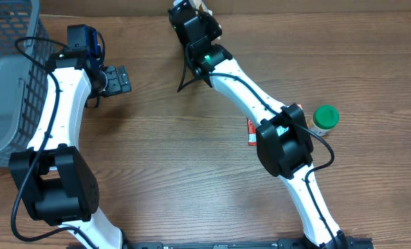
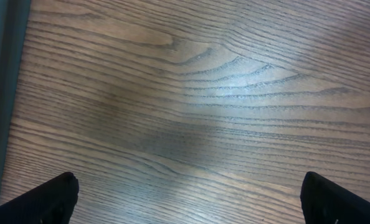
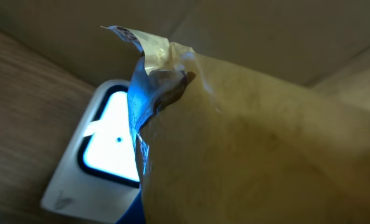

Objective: Scan the item barcode
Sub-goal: 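Hold the gold bag against the white scanner face, then carry the gold bag down and set it beside the scanned items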

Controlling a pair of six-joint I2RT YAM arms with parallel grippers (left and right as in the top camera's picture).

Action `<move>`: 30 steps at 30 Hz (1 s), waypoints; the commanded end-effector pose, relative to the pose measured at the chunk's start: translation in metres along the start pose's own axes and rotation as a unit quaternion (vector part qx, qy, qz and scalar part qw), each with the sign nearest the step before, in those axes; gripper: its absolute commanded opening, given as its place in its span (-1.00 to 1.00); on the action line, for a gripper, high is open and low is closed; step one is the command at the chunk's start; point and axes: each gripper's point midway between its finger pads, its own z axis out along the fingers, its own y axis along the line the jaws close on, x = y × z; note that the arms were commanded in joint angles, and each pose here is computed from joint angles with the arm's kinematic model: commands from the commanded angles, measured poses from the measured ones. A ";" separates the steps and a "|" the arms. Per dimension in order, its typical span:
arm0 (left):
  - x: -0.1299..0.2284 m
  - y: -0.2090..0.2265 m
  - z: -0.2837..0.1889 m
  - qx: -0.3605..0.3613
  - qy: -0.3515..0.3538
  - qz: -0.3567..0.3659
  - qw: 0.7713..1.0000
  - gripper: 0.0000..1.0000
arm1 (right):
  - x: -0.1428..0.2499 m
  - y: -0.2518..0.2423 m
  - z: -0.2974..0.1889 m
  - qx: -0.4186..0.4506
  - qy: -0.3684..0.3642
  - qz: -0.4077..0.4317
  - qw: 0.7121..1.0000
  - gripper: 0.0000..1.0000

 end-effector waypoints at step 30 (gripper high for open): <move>-0.005 -0.001 0.000 -0.001 -0.005 0.010 1.000 1.00 | -0.074 -0.055 -0.083 -0.066 -0.058 0.117 0.989 -0.93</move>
